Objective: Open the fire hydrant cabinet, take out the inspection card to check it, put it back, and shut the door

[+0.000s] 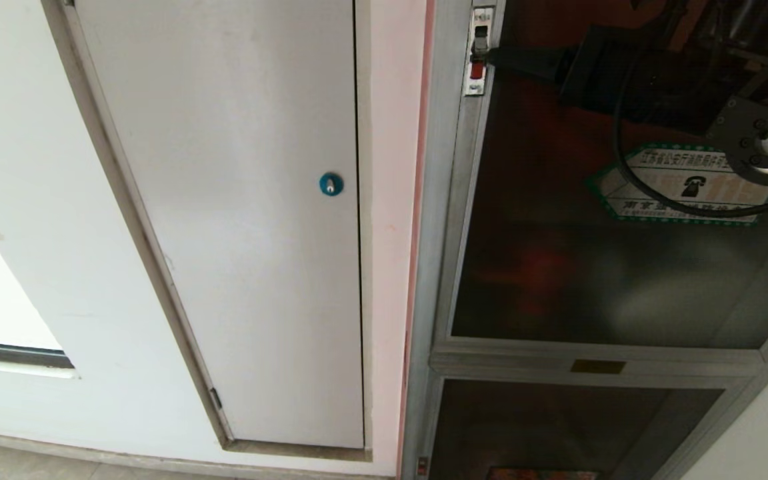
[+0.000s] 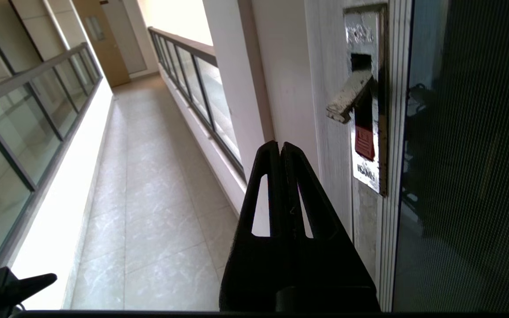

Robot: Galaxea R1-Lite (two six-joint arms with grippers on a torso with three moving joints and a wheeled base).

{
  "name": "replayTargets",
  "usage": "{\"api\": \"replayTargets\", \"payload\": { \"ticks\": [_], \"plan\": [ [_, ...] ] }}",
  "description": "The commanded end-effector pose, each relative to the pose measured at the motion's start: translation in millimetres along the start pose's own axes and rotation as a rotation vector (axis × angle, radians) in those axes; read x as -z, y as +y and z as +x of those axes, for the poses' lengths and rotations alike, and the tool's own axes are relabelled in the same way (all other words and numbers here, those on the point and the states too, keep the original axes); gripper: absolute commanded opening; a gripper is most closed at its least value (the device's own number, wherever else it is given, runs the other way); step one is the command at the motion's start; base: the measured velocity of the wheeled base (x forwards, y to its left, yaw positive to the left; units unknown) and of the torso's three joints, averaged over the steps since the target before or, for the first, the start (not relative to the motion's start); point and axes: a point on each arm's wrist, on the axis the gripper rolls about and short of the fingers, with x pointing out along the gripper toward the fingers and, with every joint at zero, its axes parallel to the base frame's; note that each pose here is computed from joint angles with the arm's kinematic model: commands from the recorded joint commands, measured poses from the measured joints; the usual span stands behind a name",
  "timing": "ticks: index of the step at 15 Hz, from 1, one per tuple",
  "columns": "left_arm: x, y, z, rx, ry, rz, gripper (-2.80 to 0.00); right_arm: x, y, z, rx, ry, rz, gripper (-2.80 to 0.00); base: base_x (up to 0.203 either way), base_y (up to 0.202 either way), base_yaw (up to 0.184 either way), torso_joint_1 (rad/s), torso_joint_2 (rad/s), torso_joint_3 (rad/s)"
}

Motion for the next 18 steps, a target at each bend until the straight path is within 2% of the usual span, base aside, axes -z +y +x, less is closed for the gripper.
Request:
{"api": "replayTargets", "payload": {
  "ticks": [1,9,13,18],
  "plan": [
    [0,0.0,0,0.000,0.001,0.000,-2.80,-12,9,-4,-0.016,-0.023,-0.024,-2.80,0.000,0.000,0.000,0.000,0.00,0.000],
    [0,0.0,0,0.000,0.001,0.000,-2.80,-21,6,6,-0.036,-0.055,-0.027,-2.80,0.000,0.000,0.000,0.000,0.00,0.000],
    [0,0.0,0,0.000,0.001,0.000,-2.80,-20,6,6,-0.038,-0.053,-0.025,-2.80,0.133,0.000,0.000,0.003,0.00,-0.001],
    [0,0.0,0,0.000,0.001,0.000,-2.80,-17,4,7,-0.033,-0.046,-0.017,-2.80,0.000,0.000,0.000,0.005,0.00,0.000]
  ]
}}
